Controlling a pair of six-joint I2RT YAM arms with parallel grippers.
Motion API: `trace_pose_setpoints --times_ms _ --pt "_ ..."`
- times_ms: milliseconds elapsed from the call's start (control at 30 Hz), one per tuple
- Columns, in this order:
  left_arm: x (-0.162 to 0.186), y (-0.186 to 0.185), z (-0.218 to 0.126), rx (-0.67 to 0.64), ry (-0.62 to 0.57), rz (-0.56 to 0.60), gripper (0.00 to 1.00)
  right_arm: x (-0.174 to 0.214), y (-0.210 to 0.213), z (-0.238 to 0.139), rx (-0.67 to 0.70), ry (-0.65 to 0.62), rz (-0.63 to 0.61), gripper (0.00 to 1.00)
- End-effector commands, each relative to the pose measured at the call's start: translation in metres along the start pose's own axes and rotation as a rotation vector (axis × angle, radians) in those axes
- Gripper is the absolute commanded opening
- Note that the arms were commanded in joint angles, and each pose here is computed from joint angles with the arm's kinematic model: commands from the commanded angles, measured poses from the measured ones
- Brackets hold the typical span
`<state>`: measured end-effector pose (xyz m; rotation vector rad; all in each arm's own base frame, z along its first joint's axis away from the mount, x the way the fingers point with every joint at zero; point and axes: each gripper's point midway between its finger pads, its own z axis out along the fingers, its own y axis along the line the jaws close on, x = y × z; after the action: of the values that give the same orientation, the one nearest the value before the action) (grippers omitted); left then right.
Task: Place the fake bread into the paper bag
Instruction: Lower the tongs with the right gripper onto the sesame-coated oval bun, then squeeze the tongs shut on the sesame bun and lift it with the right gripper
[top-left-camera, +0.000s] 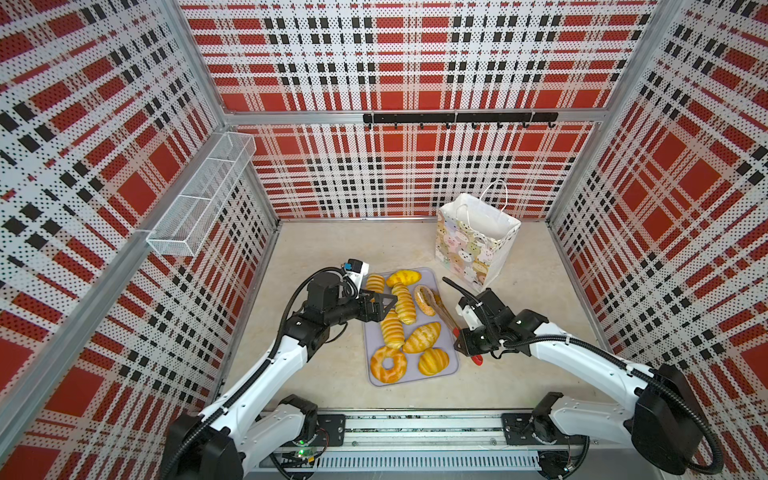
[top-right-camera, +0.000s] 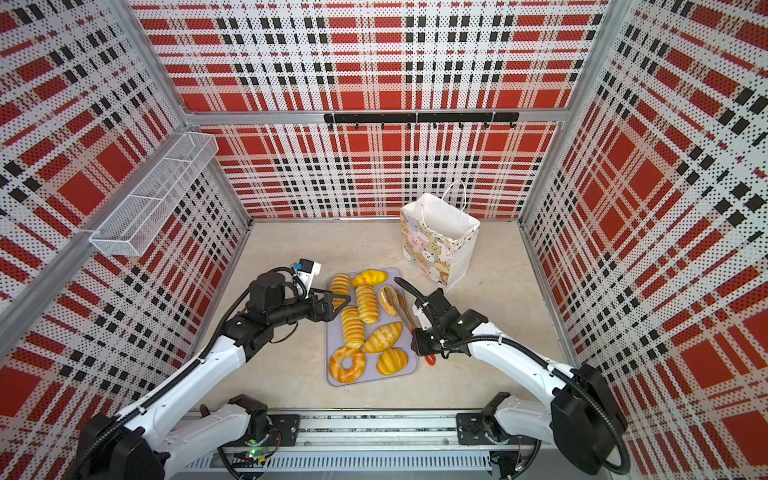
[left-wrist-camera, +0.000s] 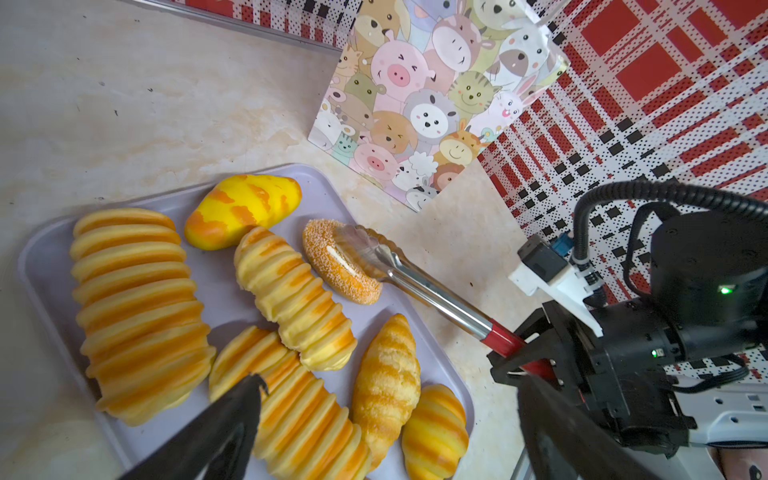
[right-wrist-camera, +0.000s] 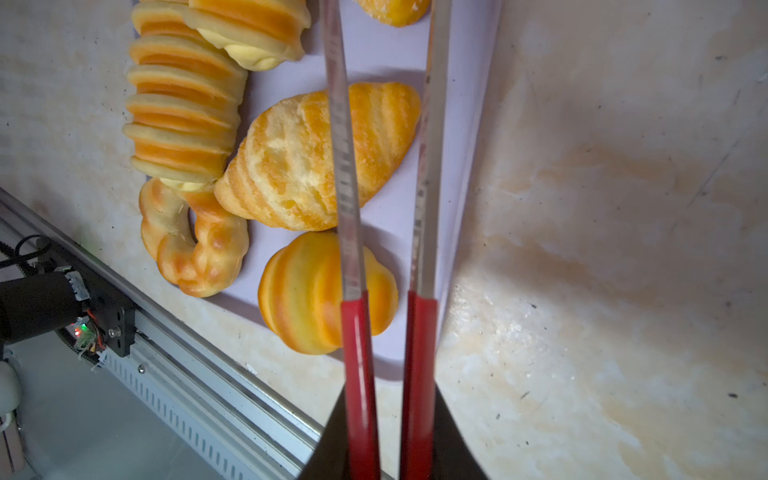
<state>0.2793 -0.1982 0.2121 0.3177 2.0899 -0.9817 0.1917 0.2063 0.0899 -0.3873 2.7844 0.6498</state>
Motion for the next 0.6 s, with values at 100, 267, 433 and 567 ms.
trace_pose_setpoints --times_ms 100,267,433,567 --pt "-0.001 0.004 -0.003 -0.021 -0.020 0.007 0.98 -0.020 0.018 -0.013 -0.059 -0.072 -0.063 0.16" --pt "-0.003 0.006 -0.004 -0.040 -0.025 0.016 0.98 -0.028 0.031 -0.030 -0.106 -0.124 -0.118 0.16" --pt "-0.013 -0.003 -0.012 -0.020 -0.069 0.048 0.98 -0.037 0.044 -0.059 -0.147 -0.237 -0.192 0.16" --pt "-0.021 -0.008 -0.020 -0.008 -0.114 0.070 0.98 -0.042 0.050 -0.077 -0.163 -0.299 -0.223 0.16"
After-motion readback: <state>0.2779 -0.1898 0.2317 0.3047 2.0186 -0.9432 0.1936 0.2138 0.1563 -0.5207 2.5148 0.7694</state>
